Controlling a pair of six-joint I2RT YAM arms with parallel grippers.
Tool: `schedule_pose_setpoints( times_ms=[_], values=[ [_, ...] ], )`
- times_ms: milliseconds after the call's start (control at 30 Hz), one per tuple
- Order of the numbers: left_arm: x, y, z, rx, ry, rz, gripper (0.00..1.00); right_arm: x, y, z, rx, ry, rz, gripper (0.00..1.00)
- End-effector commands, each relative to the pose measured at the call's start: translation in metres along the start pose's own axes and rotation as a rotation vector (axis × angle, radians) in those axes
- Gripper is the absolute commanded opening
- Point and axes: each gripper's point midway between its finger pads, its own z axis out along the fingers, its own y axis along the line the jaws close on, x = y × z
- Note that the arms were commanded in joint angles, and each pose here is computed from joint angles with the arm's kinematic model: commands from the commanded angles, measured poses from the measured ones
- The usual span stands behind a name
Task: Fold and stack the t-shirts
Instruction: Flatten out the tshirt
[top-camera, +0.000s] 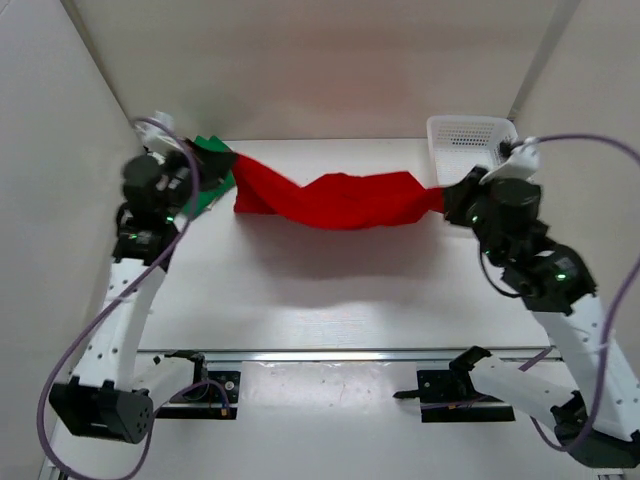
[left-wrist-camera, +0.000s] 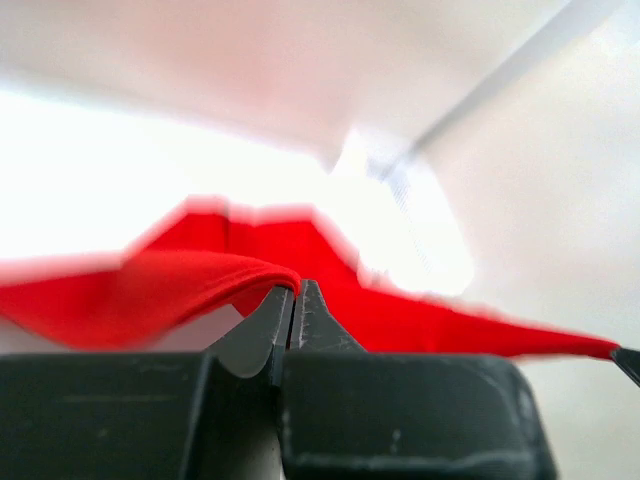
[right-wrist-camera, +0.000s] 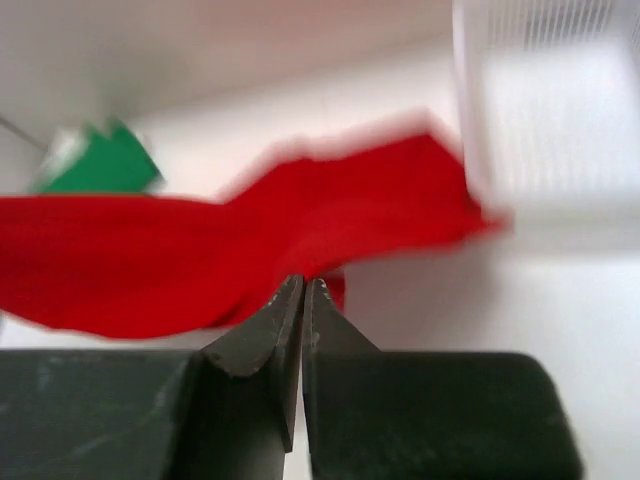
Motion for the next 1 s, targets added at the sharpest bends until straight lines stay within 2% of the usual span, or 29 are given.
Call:
schedule_pose_setpoints(
  times_ms=[0,33,67,100,133,167,233,300,333,367,433,500,533,567,600,667,733,767,833,867,900,933,967],
  values=[
    [-0.069,-0.040,-0.046,0.085,-0.106,0.026,0.00,-0.090,0.006,-0.039,0.066,-0.195,-0.147,0.00],
    [-0.092,-0.043,-0.055,0.100,-0.142,0.005,0.00,-0.098,0.009,-0.036,0.091,-0.193,-0.178,0.00],
    [-0.113,-0.048,-0.066,0.113,-0.189,-0.007,0.00,-0.125,0.022,-0.045,0.077,-0.229,-0.205,0.00],
    [-0.117,-0.046,-0.066,0.118,-0.181,-0.019,0.00,-0.160,0.031,-0.067,0.039,-0.302,-0.176,0.00],
    [-0.132,-0.046,-0.071,0.115,-0.207,-0.036,0.00,-0.159,0.043,-0.055,0.022,-0.263,-0.218,0.00],
    [-0.144,-0.051,-0.077,0.134,-0.224,-0.031,0.00,-0.178,0.054,-0.061,-0.005,-0.297,-0.227,0.00],
    [-0.153,-0.049,-0.079,0.127,-0.233,-0.042,0.00,-0.192,0.086,-0.075,-0.113,-0.348,-0.235,0.00],
    [-0.152,-0.052,-0.075,0.143,-0.207,-0.044,0.00,-0.198,0.110,-0.082,-0.132,-0.392,-0.242,0.00],
    [-0.151,-0.047,-0.071,0.126,-0.201,-0.051,0.00,-0.190,0.129,-0.080,-0.145,-0.388,-0.320,0.00],
    [-0.149,-0.045,-0.068,0.120,-0.197,-0.036,0.00,-0.197,0.132,-0.076,-0.106,-0.422,-0.316,0.00],
    [-0.142,-0.022,-0.060,0.071,-0.175,-0.069,0.00,-0.205,0.147,-0.062,-0.142,-0.443,-0.348,0.00],
    [-0.135,-0.007,-0.054,0.027,-0.180,-0.054,0.00,-0.204,0.144,-0.035,-0.189,-0.407,-0.351,0.00],
    [-0.131,0.002,-0.049,-0.015,-0.190,-0.044,0.00,-0.196,0.135,-0.011,-0.230,-0.348,-0.331,0.00],
    [-0.123,0.013,-0.043,-0.052,-0.182,-0.045,0.00,-0.191,0.111,0.017,-0.176,-0.301,-0.309,0.00],
    [-0.107,0.023,-0.034,-0.073,-0.143,-0.046,0.00,-0.175,0.120,0.033,-0.247,-0.247,-0.329,0.00],
    [-0.084,0.046,-0.013,-0.122,-0.102,-0.059,0.00,-0.152,0.089,0.083,-0.193,-0.168,-0.322,0.00],
    [-0.065,0.071,0.004,-0.175,-0.069,-0.075,0.00,-0.120,0.081,0.129,-0.249,-0.056,-0.318,0.00],
    [-0.059,0.086,0.017,-0.206,-0.052,-0.090,0.00,-0.124,0.071,0.144,-0.235,-0.057,-0.312,0.00],
    [-0.061,0.090,0.040,-0.206,-0.034,-0.083,0.00,-0.107,0.063,0.192,-0.227,0.025,-0.323,0.00],
    [-0.049,0.104,0.058,-0.233,-0.004,-0.101,0.00,-0.125,0.063,0.196,-0.224,0.003,-0.329,0.00],
    [-0.055,0.105,0.077,-0.225,0.001,-0.093,0.00,-0.143,0.067,0.215,-0.226,-0.043,-0.331,0.00],
    [-0.076,0.092,0.086,-0.206,-0.029,-0.088,0.00,-0.128,0.064,0.243,-0.235,0.005,-0.320,0.00],
    [-0.061,0.104,0.106,-0.221,0.032,-0.116,0.00,-0.153,0.066,0.243,-0.266,-0.068,-0.290,0.00]
  ],
)
